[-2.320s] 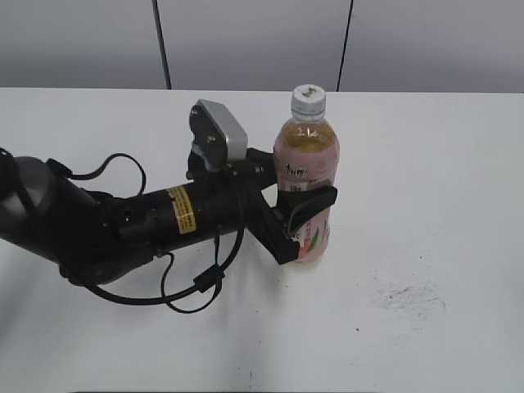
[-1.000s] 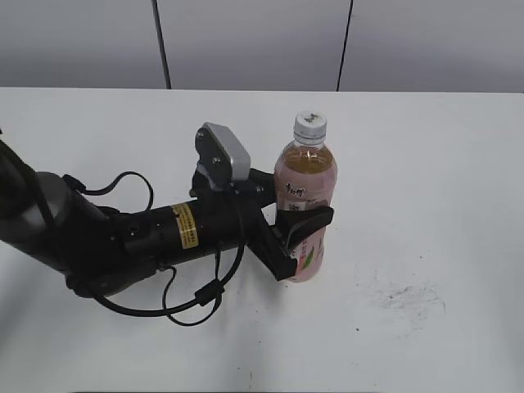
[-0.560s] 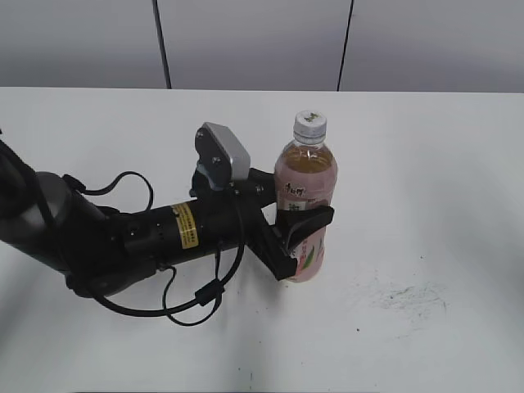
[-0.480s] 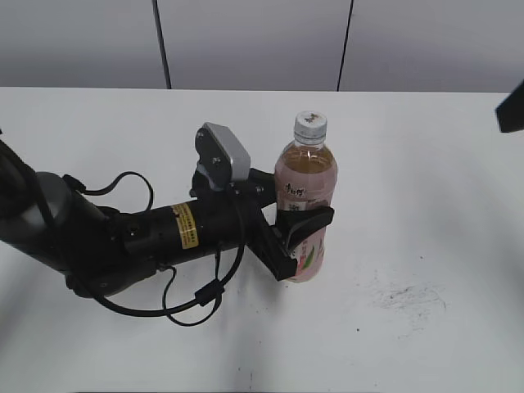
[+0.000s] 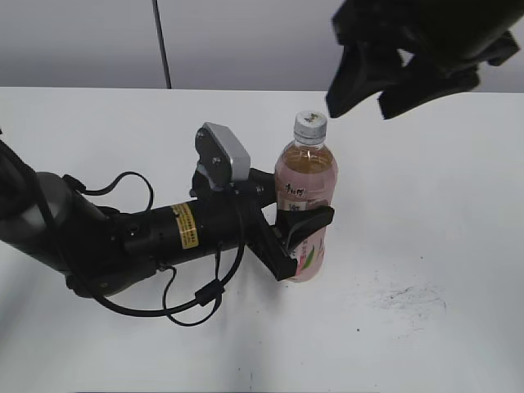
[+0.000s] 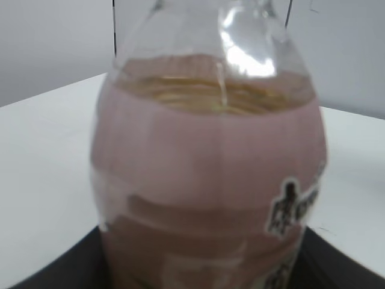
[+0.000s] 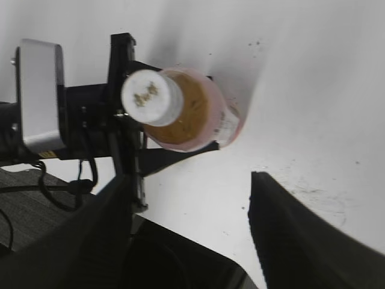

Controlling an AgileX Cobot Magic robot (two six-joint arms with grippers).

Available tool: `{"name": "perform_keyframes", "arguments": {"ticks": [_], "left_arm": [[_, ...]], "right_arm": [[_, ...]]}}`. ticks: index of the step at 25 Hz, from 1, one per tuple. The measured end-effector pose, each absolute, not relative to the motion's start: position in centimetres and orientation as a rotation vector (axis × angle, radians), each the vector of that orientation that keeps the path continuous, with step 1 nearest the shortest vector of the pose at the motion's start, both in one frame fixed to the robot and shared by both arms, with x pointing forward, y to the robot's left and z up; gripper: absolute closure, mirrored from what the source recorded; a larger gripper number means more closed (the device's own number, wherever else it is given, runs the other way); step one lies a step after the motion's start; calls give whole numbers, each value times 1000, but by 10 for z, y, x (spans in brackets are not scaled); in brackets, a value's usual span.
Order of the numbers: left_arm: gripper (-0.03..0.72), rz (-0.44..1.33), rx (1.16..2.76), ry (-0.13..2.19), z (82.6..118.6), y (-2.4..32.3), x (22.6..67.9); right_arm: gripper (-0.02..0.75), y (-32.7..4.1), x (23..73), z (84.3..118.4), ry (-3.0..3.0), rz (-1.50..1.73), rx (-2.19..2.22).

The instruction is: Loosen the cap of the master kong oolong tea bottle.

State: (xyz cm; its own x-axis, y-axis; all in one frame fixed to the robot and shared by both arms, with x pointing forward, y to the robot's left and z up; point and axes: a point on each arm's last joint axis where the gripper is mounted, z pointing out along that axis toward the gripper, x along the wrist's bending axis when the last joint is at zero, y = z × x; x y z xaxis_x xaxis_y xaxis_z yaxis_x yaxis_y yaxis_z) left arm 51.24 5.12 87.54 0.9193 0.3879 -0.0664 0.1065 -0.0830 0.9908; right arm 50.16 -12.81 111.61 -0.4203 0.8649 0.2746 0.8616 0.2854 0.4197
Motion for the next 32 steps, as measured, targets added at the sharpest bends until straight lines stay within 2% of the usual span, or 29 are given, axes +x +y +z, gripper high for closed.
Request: {"name": "perform_keyframes", "arguments": {"ticks": [4, 8, 15, 32], "left_arm": [[300, 242, 1649, 385, 875, 51, 512], [300, 242, 1649, 385, 875, 51, 512], [300, 243, 1649, 384, 875, 51, 512], [300, 243, 1649, 384, 875, 51, 512]], "right_arm": [[276, -101, 514, 1108, 2507, 781, 1764], [276, -92, 524, 1099, 2478, 707, 1810], [276, -86, 533, 1086, 2453, 664, 1865], [276, -82, 540, 1081, 2418, 719, 1866]]}}
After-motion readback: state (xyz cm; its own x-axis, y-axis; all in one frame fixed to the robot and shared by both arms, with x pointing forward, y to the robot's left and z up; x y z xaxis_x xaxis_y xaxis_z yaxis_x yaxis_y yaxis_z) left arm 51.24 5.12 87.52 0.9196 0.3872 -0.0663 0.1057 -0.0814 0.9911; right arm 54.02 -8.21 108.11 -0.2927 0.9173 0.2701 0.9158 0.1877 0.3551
